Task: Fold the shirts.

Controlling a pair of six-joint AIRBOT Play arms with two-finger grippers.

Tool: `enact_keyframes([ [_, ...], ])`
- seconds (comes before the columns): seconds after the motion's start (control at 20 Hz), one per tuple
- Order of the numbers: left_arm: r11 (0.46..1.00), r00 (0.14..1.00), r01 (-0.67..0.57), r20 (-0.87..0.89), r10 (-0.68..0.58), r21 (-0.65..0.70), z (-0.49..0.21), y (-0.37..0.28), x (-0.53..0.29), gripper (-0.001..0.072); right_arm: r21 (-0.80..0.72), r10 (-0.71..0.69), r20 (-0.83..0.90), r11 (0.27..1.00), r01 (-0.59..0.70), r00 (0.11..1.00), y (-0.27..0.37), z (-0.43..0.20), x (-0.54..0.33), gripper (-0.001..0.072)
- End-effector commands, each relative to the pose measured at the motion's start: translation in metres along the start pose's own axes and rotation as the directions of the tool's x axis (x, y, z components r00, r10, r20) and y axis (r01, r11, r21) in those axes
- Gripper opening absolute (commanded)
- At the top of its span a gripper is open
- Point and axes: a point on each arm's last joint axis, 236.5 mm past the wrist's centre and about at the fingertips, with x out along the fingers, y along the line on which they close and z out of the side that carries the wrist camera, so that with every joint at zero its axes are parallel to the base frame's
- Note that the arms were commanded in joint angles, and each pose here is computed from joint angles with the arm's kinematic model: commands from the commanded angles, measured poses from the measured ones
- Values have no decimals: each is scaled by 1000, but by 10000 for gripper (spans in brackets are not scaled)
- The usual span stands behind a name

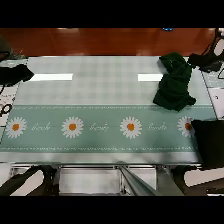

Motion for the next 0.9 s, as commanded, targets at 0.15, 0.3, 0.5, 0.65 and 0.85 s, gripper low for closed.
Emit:
enact_keyframes([
  [0.15,999,999,-25,44,26,-22,-7,13,15,509,144,179,-131,977,-160,975,29,-41,96,414],
  [0.3,999,999,-26,24,27,-26,-12,14,22,509,101,181,-177,981,-165,967,38,-58,107,390],
  [0.5,999,1000,-27,-8,27,-30,-19,16,28,508,5,213,-250,976,-219,945,54,-71,92,25],
  [0.65,1000,999,-20,-41,19,-23,-26,12,18,508,-103,247,-171,958,-266,954,76,-34,30,25],
  [0.85,999,996,-35,82,37,-24,-5,15,-34,508,-243,354,115,916,-319,928,109,39,-120,25],
])
